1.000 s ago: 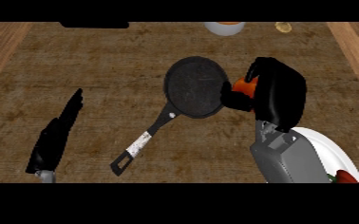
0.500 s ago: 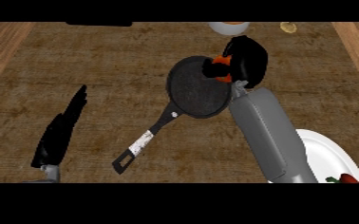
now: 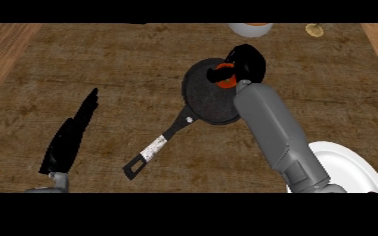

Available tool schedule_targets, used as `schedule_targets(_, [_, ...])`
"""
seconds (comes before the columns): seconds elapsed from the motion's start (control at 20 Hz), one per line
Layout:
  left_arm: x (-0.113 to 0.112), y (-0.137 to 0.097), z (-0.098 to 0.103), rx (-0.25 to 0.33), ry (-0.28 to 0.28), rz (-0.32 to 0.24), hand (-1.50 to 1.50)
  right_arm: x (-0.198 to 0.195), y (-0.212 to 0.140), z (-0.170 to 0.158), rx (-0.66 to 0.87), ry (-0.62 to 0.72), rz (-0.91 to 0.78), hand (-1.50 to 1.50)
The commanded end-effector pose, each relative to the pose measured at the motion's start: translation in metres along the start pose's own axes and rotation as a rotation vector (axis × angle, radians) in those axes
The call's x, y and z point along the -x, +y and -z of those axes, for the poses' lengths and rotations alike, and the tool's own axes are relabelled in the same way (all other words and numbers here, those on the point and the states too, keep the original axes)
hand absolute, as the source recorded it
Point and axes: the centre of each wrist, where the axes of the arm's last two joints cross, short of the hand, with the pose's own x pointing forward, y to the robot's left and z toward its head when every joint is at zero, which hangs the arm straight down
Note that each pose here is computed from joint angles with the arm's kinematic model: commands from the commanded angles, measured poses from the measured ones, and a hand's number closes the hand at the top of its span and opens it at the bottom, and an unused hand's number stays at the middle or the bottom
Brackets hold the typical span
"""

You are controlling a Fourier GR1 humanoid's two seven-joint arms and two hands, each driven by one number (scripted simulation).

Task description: Pick the tomato from the plate and place it in the pan

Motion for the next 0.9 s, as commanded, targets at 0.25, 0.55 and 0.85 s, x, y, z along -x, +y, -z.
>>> schedule_targets(0.25, [-0.004,-0.01,0.007,0.032,-0.012,0.011,0.0,0.019,0.005,0.017,-0.01,0.051,0.387,-1.5])
schedule_targets(0.55, [-0.004,0.008,0.001,0.014,-0.021,-0.005,0.0,0.007,-0.007,0.02,0.254,-0.023,0.555,-1.5])
schedule_targets(0.85, [0.005,0.014,-0.008,-0.001,0.037,0.011,0.0,0.032,-0.006,0.027,0.435,0.08,0.689,-1.5])
